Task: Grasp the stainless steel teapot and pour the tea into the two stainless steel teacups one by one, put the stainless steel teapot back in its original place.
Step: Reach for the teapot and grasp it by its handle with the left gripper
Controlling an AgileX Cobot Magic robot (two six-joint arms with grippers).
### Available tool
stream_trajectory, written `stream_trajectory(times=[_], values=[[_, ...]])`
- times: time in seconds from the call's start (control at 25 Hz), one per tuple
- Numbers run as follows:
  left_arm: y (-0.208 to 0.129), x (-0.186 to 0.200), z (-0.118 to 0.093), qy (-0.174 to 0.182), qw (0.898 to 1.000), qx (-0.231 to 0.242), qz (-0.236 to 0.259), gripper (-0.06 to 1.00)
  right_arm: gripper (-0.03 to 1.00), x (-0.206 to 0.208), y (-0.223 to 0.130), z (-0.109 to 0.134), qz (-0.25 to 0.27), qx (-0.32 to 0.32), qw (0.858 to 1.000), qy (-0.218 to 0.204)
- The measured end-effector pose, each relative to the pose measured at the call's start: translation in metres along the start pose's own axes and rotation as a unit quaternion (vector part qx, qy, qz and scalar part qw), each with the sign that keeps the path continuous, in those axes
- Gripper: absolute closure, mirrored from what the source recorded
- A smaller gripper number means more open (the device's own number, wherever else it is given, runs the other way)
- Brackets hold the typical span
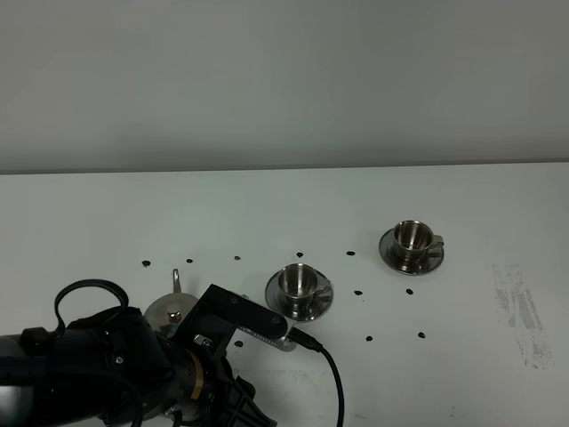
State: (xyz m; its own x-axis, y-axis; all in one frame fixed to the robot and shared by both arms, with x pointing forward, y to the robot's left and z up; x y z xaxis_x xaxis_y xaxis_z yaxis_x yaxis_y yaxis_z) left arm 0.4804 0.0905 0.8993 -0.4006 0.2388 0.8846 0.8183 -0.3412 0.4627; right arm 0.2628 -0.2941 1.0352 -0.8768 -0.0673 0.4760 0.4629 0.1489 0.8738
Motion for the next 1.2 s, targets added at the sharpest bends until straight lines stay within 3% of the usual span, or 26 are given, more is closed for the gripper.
stream_trajectory(times=[0.4, 0.8, 1.2], values=[[0.003, -0.002, 0.017, 0.025, 1.0, 0.008, -0.001, 0.44, 0.74, 0.0, 0.0, 0.0, 0.0, 0.0, 1.0, 0.0], [-0.003, -0.002, 0.032, 0.061, 0.998, 0.008, 0.03, 0.44, 0.74, 0.0, 0.0, 0.0, 0.0, 0.0, 1.0, 0.0], [-0.006, 0.0, 0.043, 0.089, 0.995, -0.022, 0.047, 0.44, 0.74, 0.0, 0.0, 0.0, 0.0, 0.0, 1.0, 0.0]])
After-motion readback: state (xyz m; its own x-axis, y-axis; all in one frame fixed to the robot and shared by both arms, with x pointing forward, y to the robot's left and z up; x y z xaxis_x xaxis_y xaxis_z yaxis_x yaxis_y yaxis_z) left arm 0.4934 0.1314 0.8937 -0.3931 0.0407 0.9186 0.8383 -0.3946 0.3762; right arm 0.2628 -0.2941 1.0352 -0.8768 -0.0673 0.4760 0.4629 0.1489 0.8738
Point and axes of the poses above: a point on each arm's last joint axis where the gripper is mounted, x pointing back along that axis away from the gripper, z along the wrist's bending axis when the last joint is at zero, y = z × x, the point moved 4 cm from there along -x, pointing out along that axis toward the gripper, and after that the axes turned 8 degrees about x, right-handed, at the moved point
